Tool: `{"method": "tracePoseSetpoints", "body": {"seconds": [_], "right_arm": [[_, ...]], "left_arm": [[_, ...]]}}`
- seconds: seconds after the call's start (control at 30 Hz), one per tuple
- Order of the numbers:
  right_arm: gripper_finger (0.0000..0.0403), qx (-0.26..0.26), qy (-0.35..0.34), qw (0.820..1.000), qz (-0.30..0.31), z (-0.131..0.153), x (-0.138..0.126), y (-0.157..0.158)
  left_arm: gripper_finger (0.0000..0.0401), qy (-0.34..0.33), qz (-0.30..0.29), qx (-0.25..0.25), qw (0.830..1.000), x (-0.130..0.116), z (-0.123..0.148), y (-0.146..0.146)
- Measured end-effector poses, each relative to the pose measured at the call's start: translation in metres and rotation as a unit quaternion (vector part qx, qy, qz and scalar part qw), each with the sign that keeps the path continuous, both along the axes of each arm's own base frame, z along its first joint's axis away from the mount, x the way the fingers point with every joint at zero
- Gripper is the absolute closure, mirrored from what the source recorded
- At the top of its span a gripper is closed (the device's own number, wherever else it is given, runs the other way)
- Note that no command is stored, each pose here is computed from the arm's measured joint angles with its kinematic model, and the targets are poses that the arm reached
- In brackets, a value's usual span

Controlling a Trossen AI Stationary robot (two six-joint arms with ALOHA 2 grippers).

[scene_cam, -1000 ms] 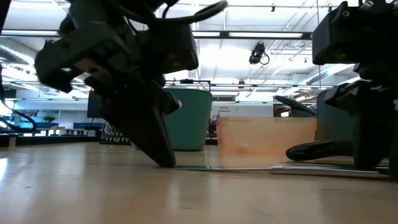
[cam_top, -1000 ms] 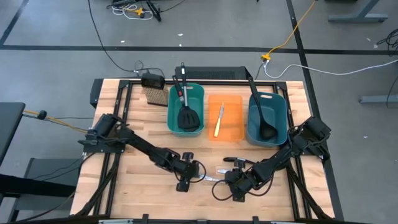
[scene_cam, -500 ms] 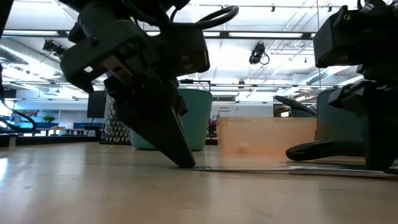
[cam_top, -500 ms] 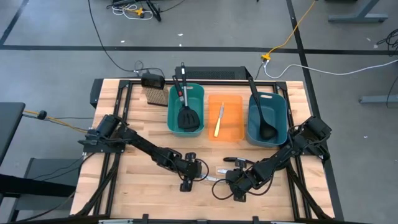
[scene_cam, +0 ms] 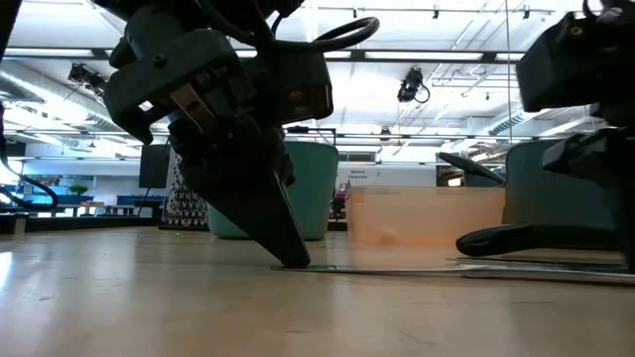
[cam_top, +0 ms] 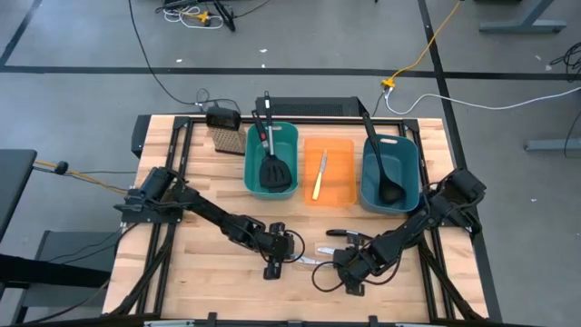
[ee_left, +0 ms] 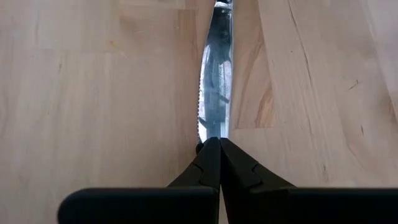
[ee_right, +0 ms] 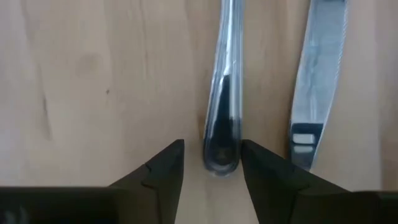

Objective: Pick & Place Kitchen Items
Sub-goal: Put the bottom silver table knife into the orange bin

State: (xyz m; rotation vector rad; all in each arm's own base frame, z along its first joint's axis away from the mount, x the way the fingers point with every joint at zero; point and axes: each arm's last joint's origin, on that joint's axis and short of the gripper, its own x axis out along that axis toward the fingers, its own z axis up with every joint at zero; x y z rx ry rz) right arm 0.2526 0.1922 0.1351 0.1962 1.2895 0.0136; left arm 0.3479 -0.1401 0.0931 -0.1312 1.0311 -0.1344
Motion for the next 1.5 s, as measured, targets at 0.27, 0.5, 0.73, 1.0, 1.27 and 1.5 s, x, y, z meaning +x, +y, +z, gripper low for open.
{"method": "tracePoseSetpoints", "body": {"seconds": [0.27, 0.5, 0.73, 1.0, 1.27, 1.5], "right_arm": [[0.0234, 0.008, 0.026, 1.0, -0.001, 0.003, -0.005, -0.002], [0.0234, 0.007, 0.001, 1.0, -0.008, 0.004, 0.0, -0.003], [0.0234, 0.013, 0.019, 1.0, -0.012, -0.004, 0.007, -0.007], [0.0234, -0.007, 0.035, 0.999, -0.02, -0.017, 0.008, -0.007], [0.0246, -0.037, 0.016, 0.999, -0.012, -0.019, 0.003, -0.001], [0.0272, -0.045, 0.014, 0.999, -0.012, -0.021, 0.002, 0.001]], "left_arm": [[0.04, -0.002, -0.005, 0.005, 1.0, 0.0, 0.0, 0.0], [0.04, -0.006, -0.012, 0.009, 1.0, 0.0, 0.0, 0.0], [0.04, -0.009, -0.017, 0.012, 1.0, 0.001, 0.0, 0.0], [0.04, -0.01, -0.016, 0.015, 1.0, 0.001, 0.0, 0.0], [0.04, -0.014, -0.016, 0.014, 1.0, 0.001, 0.0, 0.0], [0.04, -0.016, -0.017, 0.014, 1.0, 0.002, 0.0, 0.0]]}}
